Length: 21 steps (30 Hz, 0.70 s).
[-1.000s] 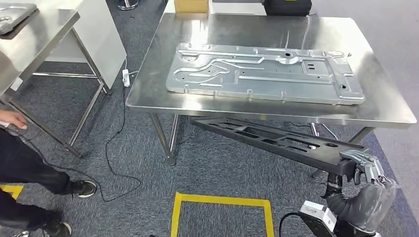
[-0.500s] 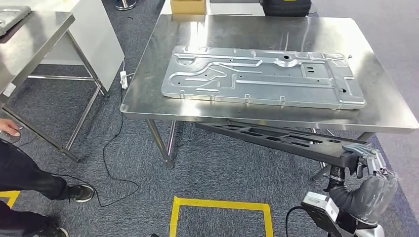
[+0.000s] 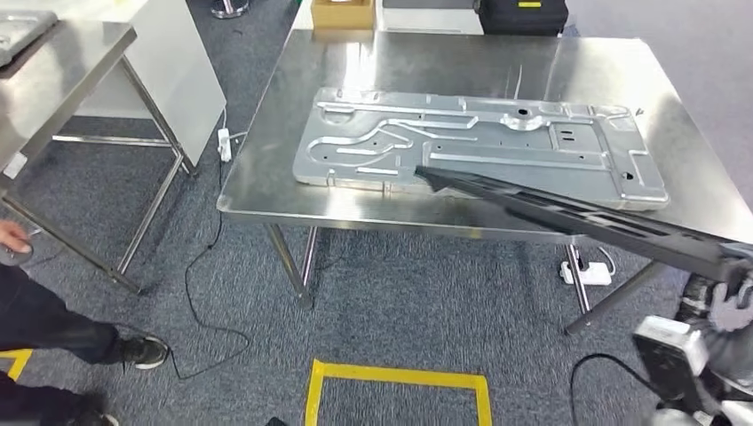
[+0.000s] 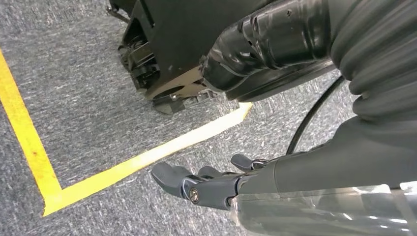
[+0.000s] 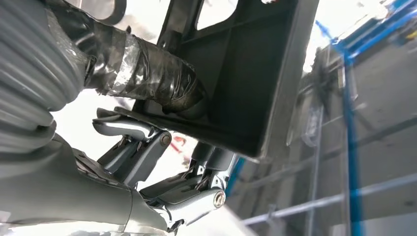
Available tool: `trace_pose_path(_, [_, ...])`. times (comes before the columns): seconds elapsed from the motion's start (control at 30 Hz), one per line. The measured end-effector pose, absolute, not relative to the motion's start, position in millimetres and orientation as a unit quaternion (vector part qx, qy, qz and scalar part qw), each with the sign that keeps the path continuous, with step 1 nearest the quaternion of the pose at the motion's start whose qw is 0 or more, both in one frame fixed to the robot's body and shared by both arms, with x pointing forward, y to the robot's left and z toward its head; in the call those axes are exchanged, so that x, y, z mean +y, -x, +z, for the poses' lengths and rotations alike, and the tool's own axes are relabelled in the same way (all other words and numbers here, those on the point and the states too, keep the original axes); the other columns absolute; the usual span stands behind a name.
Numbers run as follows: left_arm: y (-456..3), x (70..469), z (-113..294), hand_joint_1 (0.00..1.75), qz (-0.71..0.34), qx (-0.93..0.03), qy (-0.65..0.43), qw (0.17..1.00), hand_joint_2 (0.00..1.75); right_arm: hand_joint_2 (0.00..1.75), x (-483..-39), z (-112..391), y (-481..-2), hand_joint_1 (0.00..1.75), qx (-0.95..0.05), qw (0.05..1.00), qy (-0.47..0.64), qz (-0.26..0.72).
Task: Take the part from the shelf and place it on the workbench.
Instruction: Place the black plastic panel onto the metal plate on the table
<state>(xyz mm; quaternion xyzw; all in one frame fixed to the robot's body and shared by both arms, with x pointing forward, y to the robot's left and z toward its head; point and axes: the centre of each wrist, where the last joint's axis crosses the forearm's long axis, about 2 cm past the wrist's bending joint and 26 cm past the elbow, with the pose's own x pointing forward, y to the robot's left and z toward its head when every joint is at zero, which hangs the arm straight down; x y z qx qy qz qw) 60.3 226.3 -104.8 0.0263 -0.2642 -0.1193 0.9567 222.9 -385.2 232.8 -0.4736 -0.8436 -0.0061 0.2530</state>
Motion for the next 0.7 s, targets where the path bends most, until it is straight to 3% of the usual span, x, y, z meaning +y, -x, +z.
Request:
trace_pose_path(0.3, [-59, 227, -105, 0.00, -0.123, -0.262, -0.028, 0.957, 1.75, 1.75, -426, 251, -211, 1.75, -0.837, 0.226, 0.497, -0.033])
trace_pose_path(0.7, [-66, 230, -104, 0.00, -0.134, -0.270, -0.029, 0.953, 1.75, 1.75, -428, 270, -226, 1.75, -0.837, 0.203, 0.508, -0.016])
